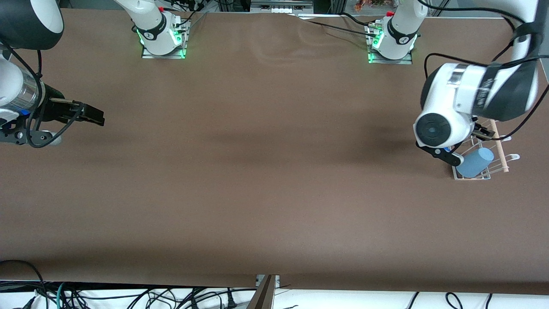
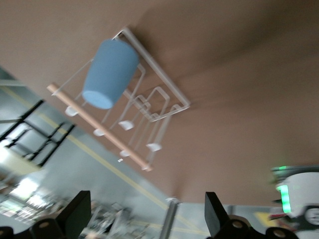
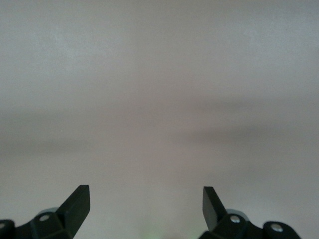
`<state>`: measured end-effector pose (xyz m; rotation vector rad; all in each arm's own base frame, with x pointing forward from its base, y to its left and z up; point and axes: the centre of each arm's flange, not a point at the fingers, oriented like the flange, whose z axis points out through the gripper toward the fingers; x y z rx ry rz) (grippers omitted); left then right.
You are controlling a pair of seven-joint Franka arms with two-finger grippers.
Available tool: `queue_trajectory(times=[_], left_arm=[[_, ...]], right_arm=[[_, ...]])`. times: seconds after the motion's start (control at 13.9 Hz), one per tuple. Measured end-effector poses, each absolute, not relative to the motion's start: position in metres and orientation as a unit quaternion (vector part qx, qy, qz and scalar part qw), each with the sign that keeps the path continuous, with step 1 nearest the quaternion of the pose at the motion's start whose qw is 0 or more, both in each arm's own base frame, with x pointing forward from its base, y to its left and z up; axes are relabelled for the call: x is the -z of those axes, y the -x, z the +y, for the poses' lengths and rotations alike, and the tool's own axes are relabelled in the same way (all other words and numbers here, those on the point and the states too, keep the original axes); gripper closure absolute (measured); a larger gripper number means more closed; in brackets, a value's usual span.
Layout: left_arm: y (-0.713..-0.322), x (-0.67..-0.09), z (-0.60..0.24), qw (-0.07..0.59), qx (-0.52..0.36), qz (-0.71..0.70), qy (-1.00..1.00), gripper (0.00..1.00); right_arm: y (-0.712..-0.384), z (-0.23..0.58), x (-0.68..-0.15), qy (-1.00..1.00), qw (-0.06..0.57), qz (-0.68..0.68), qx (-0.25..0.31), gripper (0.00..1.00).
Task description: Transfer cup to left arm and place on rack
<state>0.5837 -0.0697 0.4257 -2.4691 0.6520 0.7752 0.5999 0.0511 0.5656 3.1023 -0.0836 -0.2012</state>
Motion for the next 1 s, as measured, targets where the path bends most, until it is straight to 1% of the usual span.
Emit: queue_trajectory(times=[0.14, 0.22, 0.36, 0.5, 0.57, 0.72, 0.86, 1.0], left_arm=[[-0.589, -0.453, -0.077, 0.154, -0.250, 0.196, 0.936, 0.00], [-0.592, -0.467, -0.078, 0.126, -0.228, 0.178, 0.949, 0.00], [-0.602, -0.504, -0.069, 0.075, -0.140, 0.148, 0.976, 0.00], [-0.598, -0.545, -0.049, 0.034, -0.060, 0.114, 0.991, 0.00], [-0.590, -0.562, -0.041, 0.025, -0.038, 0.103, 0.994, 0.00], [-0.568, -0.580, -0.041, 0.014, -0.020, 0.085, 0.996, 0.00], [-0.558, -0.582, -0.044, 0.011, -0.008, 0.074, 0.997, 0.00], [-0.557, -0.574, -0.042, 0.011, -0.004, 0.066, 0.998, 0.00]], right_arm=[[-0.600, 0.051, -0.566, -0.997, 0.016, -0.027, 0.065, 0.00], [-0.600, 0.051, -0.566, -0.997, 0.016, -0.027, 0.065, 0.00], [-0.600, 0.051, -0.566, -0.997, 0.016, -0.027, 0.065, 0.00], [-0.600, 0.050, -0.566, -0.997, 0.016, -0.027, 0.064, 0.00], [-0.600, 0.050, -0.566, -0.997, 0.016, -0.027, 0.064, 0.00], [-0.600, 0.050, -0.566, -0.997, 0.016, -0.027, 0.064, 0.00], [-0.600, 0.050, -0.566, -0.997, 0.016, -0.027, 0.064, 0.00], [-0.600, 0.050, -0.566, -0.997, 0.016, -0.027, 0.064, 0.00]])
